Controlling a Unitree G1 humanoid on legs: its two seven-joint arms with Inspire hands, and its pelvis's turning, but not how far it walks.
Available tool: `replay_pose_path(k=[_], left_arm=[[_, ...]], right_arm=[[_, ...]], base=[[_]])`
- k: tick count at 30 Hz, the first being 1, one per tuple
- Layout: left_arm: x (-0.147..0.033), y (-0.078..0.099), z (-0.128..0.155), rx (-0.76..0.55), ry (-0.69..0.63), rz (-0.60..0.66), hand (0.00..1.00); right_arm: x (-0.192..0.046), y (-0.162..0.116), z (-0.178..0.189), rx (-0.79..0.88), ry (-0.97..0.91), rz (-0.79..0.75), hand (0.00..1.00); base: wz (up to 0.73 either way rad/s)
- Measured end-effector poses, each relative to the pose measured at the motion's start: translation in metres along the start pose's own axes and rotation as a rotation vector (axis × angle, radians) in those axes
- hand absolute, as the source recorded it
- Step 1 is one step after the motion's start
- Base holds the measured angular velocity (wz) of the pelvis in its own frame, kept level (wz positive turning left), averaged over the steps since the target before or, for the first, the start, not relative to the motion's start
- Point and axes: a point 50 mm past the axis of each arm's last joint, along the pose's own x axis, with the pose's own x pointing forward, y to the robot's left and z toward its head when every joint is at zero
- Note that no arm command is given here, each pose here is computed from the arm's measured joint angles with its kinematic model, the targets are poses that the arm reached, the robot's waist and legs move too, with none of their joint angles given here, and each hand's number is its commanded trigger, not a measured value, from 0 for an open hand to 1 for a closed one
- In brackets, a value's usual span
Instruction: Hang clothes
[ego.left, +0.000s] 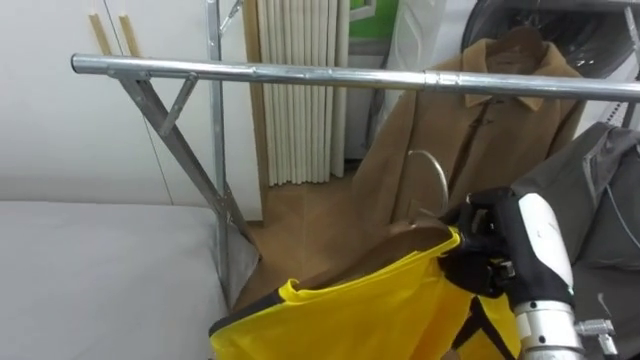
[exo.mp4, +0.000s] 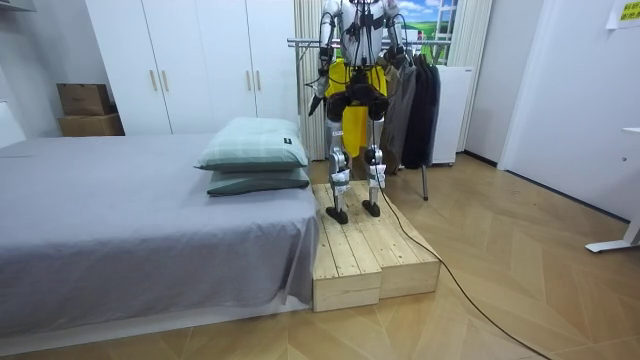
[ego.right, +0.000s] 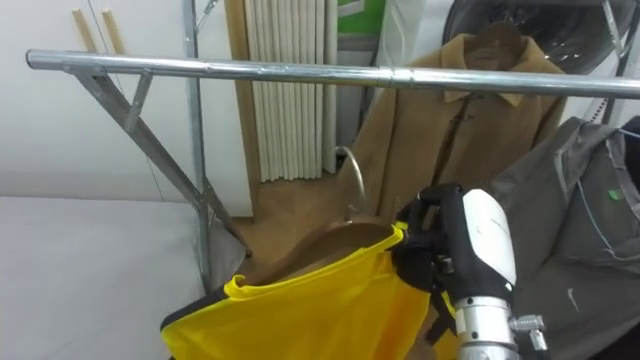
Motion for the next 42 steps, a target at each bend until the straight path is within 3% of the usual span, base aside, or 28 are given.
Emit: replay_pose_path(k=[4,14,23,30,35,42], left_arm=[[0.0,-0.001,-0.001,-0.001,0.005,-0.002,0.0],[-0.005,0.0,-0.017,-0.025,0.079,0.015,0.0],[-0.008,-0.007,-0.024,-0.08,0.145,-0.005,0.0],[-0.012,-0.012,-0.03,-0.095,0.186,-0.069,0.0],[-0.011,-0.006,-0.035,-0.115,0.211,-0.07,0.0],[-0.012,-0.005,-0.041,-0.119,0.257,-0.092,0.0]], right_arm=[[0.003,-0.002,0.0,0.091,0.022,-0.017,1.0],[0.036,-0.027,0.018,0.304,-0.018,-0.162,1.0],[0.038,-0.03,0.015,0.458,0.029,-0.223,1.0],[0.056,-0.033,0.02,0.507,0.034,-0.24,1.0],[0.073,-0.034,0.012,0.479,0.081,-0.267,1.0],[0.077,-0.028,0.004,0.522,0.151,-0.24,1.0]], base=[[0.01],[0.01],[0.01],[0.06],[0.09],[0.03]])
